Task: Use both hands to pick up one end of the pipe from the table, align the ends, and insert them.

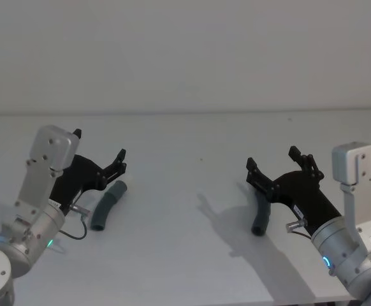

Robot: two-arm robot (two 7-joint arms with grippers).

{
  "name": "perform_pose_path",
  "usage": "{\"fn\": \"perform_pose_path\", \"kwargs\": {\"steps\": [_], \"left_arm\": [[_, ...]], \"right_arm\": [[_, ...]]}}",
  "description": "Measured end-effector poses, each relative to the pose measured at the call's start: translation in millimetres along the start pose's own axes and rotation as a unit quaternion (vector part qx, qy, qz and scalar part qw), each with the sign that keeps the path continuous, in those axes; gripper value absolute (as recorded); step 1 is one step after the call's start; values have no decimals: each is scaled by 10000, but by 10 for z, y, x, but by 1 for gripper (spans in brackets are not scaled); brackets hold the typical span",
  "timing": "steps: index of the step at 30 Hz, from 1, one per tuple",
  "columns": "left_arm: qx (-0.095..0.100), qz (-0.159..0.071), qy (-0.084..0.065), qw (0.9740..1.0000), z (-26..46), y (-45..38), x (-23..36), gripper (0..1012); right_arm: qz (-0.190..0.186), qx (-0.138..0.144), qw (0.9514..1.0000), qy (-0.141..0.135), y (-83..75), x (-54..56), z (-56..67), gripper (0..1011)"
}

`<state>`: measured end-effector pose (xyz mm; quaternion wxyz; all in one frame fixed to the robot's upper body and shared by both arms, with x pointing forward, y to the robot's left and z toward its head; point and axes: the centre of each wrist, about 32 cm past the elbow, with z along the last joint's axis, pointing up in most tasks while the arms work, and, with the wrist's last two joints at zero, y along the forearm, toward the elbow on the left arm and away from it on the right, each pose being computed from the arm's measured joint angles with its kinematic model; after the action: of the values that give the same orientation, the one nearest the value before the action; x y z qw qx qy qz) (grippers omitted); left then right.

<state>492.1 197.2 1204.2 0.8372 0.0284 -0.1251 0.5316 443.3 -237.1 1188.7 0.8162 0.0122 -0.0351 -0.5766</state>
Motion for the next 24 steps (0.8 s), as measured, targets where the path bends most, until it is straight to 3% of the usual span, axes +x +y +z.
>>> {"fn": "perform_pose_path", "kwargs": {"steps": [6,16,18,19,24], "left_arm": [[134,70,64,9999,4,-24,-55,1001],[620,219,257,9975,86,-60,-158,1001],[834,264,315,9957,130,-69,-176,1001],[834,264,315,9957,130,-69,-176,1001],[1208,333,378,9914,234,-94,-186,1001]], "right_arm": [[0,0,10000,0,0,0,0,1004],[0,0,10000,0,0,0,0,1004],[0,0,10000,0,0,0,0,1004],[0,0,10000,0,0,0,0,1004],[0,0,10000,0,0,0,0,1004]]}}
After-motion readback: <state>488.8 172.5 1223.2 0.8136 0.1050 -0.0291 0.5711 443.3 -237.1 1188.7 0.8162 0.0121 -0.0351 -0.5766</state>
